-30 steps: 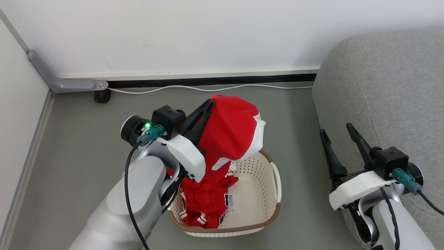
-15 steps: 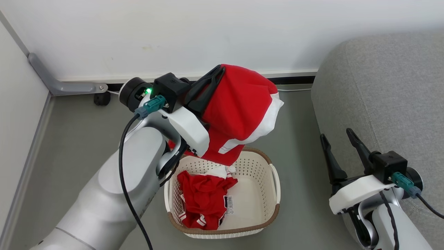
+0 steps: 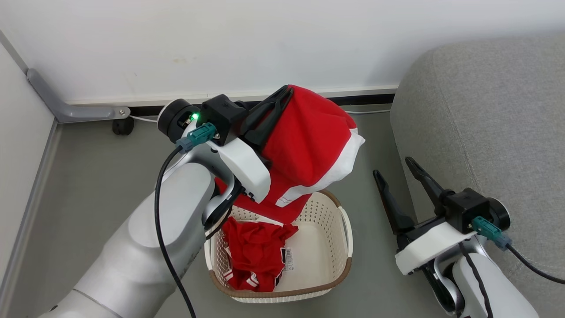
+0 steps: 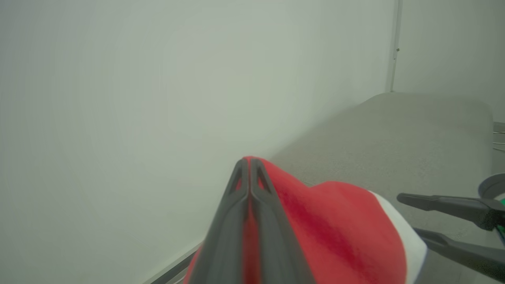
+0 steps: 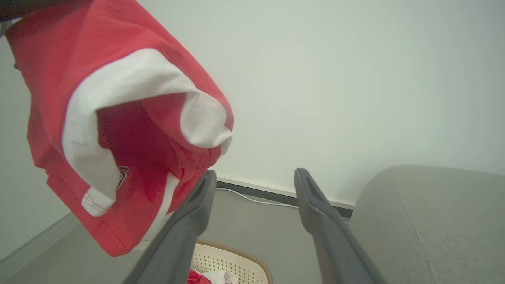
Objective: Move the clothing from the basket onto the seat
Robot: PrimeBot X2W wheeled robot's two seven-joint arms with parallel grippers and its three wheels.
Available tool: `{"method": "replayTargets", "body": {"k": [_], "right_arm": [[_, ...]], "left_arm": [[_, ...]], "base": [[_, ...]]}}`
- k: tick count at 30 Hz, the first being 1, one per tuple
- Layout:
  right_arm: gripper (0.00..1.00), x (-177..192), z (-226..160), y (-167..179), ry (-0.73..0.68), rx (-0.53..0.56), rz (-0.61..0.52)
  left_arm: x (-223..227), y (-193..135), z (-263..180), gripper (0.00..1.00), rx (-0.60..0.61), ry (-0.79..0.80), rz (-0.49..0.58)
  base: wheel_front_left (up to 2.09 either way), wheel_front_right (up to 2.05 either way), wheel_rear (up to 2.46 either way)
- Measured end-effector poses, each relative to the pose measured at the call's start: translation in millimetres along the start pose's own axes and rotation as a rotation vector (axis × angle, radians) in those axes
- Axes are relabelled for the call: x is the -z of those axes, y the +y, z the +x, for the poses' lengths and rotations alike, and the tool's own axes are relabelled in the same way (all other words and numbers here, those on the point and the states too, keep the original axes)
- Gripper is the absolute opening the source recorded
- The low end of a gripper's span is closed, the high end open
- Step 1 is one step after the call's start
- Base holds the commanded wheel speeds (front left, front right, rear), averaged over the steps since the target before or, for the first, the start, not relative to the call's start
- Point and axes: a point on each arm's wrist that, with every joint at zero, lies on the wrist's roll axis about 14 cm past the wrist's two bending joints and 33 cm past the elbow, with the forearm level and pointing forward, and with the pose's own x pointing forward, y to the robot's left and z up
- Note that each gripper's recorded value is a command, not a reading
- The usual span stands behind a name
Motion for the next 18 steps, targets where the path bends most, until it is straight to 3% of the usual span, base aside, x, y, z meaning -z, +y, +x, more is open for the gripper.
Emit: {"method": "replayTargets", "body": {"k": [7,18], "right_arm": [[1.0,-34.9,12.9,25.2,-0.097,-0.114,-0.009],[1.0,-43.1,24.9,37.4,-0.108,-0.196,-0.14]], "left_arm": [[6.8,-1.3,1.0,0.0,0.005,0.015,-0.004],[10.6,-4.8,2.6,0.0,0.012,0.016,-0.015]], "base": [[0.0,0.0,0.0],[0.0,0.0,0.0]]}}
